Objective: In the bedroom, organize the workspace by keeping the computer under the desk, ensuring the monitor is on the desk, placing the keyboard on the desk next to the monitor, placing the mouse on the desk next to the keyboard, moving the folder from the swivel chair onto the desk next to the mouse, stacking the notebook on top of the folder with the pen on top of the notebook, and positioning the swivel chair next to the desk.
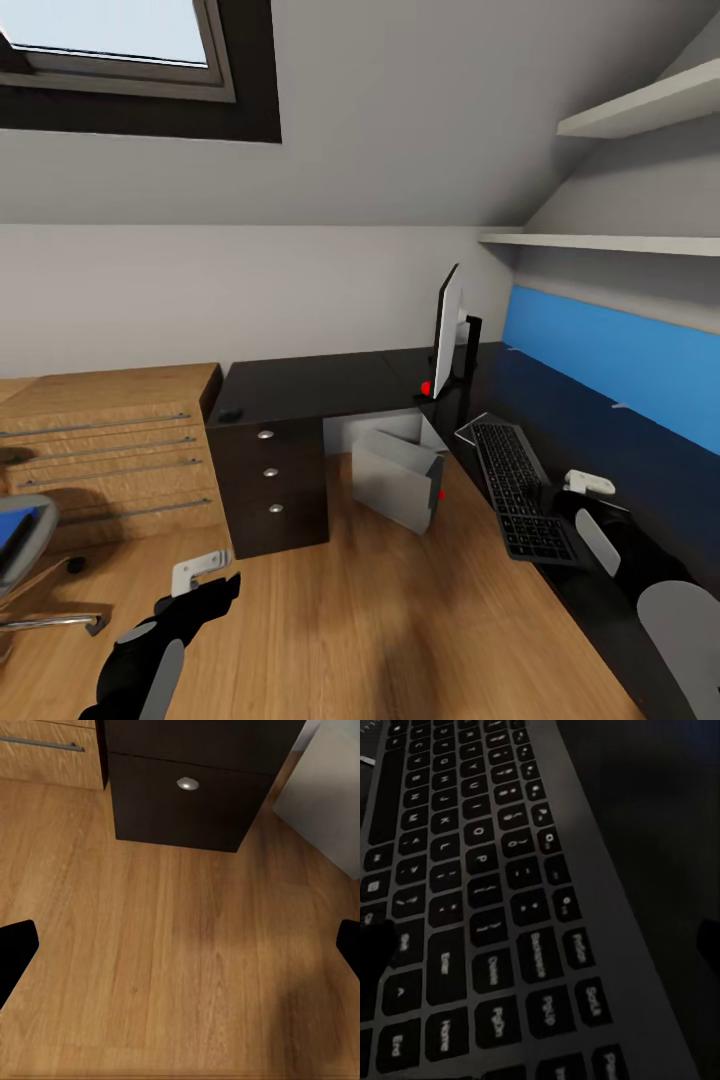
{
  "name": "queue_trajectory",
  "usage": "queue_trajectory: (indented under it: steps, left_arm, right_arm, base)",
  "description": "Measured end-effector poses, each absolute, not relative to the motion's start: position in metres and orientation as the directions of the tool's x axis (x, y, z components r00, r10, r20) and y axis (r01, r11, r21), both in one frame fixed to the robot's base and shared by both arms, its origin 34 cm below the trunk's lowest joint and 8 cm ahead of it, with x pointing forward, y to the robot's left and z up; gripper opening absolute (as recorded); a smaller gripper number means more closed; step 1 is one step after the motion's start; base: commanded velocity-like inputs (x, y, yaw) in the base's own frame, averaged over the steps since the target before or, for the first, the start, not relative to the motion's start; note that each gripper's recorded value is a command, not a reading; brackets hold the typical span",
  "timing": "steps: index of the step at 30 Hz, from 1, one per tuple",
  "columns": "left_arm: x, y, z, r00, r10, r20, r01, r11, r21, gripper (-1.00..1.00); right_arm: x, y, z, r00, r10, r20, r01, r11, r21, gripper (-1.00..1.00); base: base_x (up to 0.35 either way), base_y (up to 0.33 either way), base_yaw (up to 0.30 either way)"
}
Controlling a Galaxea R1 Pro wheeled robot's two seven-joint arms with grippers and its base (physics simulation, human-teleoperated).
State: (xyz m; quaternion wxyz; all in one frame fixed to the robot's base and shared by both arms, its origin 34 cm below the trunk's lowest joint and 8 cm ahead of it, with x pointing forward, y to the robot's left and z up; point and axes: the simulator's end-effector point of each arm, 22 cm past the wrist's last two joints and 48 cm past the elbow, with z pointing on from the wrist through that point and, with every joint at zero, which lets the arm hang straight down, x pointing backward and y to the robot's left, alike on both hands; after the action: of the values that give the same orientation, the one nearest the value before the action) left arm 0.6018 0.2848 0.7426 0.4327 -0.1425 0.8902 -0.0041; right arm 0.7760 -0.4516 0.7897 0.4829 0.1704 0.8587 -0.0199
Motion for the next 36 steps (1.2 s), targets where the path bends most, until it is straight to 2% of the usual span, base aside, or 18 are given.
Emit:
queue_trajectory:
  steps: [12,27,36]
  left_arm:
    - [0.599,0.281,0.732,-0.605,-0.252,-0.755,-0.245,0.961,-0.124,1.0]
    - [0.597,0.28,0.729,-0.612,-0.25,-0.75,-0.244,0.962,-0.122,1.0]
    - [0.597,0.279,0.729,-0.612,-0.25,-0.75,-0.242,0.963,-0.123,1.0]
  right_arm:
    - [0.783,-0.44,0.808,-0.444,0.259,-0.858,0.281,0.949,0.141,1.0]
    - [0.781,-0.434,0.806,-0.445,0.259,-0.857,0.275,0.951,0.144,1.0]
    - [0.789,-0.419,0.82,-0.418,0.254,-0.872,0.251,0.955,0.158,1.0]
  base:
    - [0.038,0.0,0.0]
    - [0.301,0.0,0.0]
    - [0.273,0.0,0.182]
